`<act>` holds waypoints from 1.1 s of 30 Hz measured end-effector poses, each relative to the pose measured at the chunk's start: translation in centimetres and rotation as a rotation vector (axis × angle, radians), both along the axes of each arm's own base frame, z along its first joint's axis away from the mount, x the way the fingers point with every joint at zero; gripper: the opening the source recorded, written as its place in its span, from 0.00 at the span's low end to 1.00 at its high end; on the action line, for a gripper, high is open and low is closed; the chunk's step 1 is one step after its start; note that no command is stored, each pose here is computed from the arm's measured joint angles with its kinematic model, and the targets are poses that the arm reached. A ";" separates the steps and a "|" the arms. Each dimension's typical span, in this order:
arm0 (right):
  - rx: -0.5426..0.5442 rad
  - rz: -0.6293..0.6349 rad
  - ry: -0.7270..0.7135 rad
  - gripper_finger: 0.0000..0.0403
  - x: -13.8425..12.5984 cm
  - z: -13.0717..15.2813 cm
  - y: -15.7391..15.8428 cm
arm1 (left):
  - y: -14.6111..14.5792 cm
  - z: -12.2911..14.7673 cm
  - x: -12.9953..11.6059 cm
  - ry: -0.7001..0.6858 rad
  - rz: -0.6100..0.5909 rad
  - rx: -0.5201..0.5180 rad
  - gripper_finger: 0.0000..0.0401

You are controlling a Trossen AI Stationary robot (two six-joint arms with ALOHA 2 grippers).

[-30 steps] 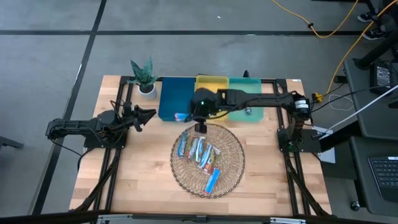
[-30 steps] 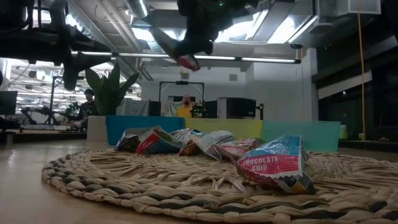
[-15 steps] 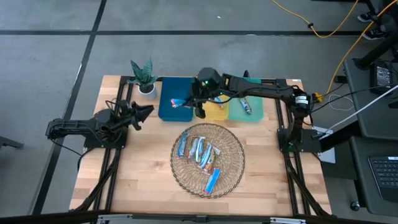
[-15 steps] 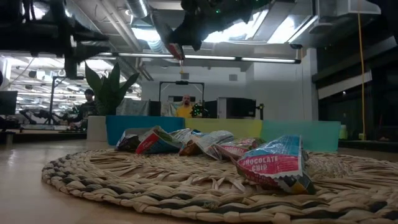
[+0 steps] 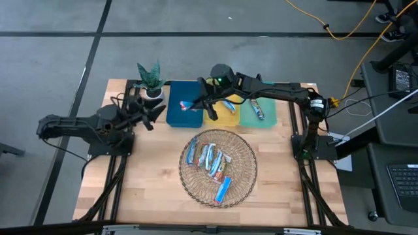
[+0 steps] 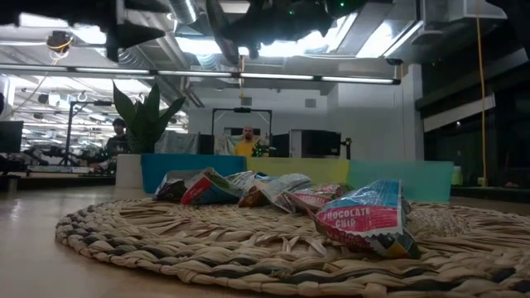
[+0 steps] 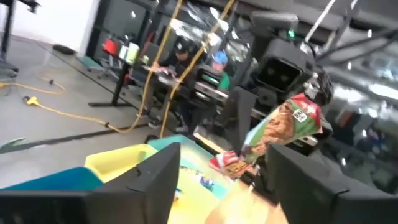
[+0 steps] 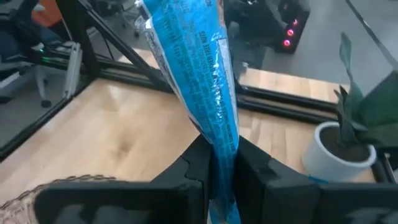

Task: Pick and place Granola Bars by type
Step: Put the red granola bar into the blue bin

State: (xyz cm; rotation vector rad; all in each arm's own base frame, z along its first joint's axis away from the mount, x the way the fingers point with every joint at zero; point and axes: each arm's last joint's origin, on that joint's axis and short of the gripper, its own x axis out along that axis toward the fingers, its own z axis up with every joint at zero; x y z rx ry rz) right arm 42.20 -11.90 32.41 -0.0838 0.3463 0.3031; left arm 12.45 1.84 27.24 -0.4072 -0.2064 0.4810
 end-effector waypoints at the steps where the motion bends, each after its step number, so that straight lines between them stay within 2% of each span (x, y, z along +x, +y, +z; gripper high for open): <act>1: 0.006 0.011 -0.008 0.13 0.0 0.1 0.0 | 0.0 0.5 0.6 0.017 -0.016 0.005 0.61; 7: 0.034 0.026 -0.030 0.13 0.1 0.3 0.1 | 0.0 3.3 4.0 0.096 -0.075 0.070 0.71; 14: 0.082 0.048 -0.050 0.13 0.1 0.6 0.0 | -0.1 5.4 6.5 0.132 -0.126 0.131 0.74; 21: 0.118 0.046 -0.070 0.13 0.1 1.0 -0.3 | -0.6 5.0 8.5 0.171 -0.237 0.119 0.74; 33: 0.190 0.046 -0.080 0.13 -0.1 1.2 -1.0 | -0.5 4.8 9.2 0.166 -0.171 0.115 0.73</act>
